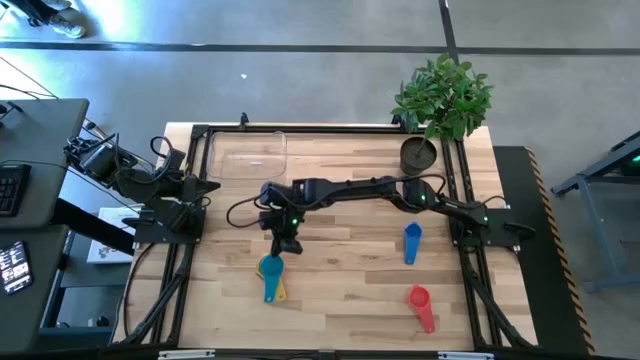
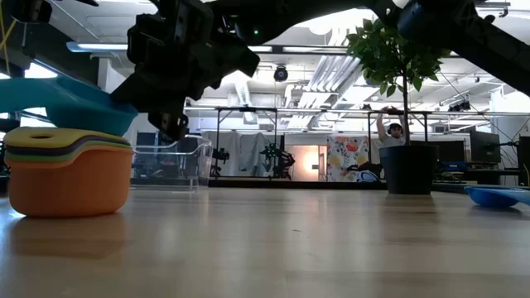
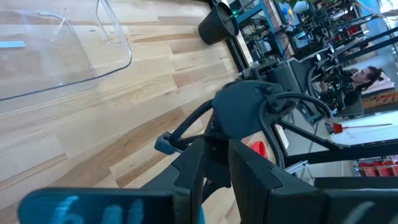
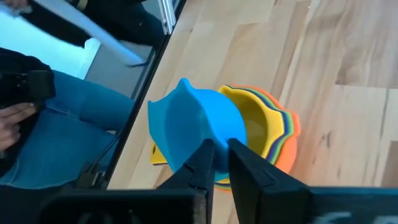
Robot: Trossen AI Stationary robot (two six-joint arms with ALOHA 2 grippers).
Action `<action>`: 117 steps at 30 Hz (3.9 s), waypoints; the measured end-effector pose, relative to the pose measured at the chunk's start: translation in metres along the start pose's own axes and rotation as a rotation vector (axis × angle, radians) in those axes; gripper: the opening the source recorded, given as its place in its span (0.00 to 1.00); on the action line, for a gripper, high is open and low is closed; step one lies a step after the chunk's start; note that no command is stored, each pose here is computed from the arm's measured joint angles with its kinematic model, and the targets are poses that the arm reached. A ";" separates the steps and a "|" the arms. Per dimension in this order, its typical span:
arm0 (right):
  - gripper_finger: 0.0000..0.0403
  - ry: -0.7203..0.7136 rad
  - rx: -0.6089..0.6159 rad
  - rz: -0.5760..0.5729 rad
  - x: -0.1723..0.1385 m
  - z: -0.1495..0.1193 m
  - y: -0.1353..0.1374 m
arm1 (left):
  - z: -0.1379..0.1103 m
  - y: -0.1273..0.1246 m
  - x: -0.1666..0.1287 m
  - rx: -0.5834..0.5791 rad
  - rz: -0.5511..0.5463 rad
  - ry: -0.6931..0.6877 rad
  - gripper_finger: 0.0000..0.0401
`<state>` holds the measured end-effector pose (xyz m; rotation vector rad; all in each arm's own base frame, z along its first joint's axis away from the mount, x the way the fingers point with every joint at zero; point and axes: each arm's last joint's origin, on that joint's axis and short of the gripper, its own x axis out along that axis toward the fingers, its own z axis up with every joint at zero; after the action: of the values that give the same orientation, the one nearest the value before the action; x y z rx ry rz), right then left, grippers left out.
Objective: Nest measuring cups in basket
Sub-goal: Stack the light blue measuring cup on top of the yellow measuring cup
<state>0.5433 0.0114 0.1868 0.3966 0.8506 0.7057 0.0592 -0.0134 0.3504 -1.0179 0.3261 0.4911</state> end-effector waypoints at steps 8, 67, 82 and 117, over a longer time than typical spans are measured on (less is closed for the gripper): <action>0.09 0.000 -0.001 -0.003 0.000 0.000 0.000 | 0.000 0.000 0.000 0.000 0.000 0.001 0.16; 0.27 -0.150 0.638 -0.343 0.008 0.020 0.072 | -0.015 -0.001 -0.001 0.369 -0.111 0.473 0.16; 0.27 -0.210 1.053 -0.631 0.056 -0.014 0.131 | -0.036 -0.018 0.022 0.566 -0.060 0.613 0.16; 0.27 0.334 0.979 -0.860 0.034 -0.060 0.157 | -0.177 -0.044 0.088 0.708 0.345 0.702 0.16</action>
<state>0.4483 0.1494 0.2228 0.7138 1.5257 -0.5127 0.1514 -0.1660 0.2532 -0.4000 1.2243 0.2676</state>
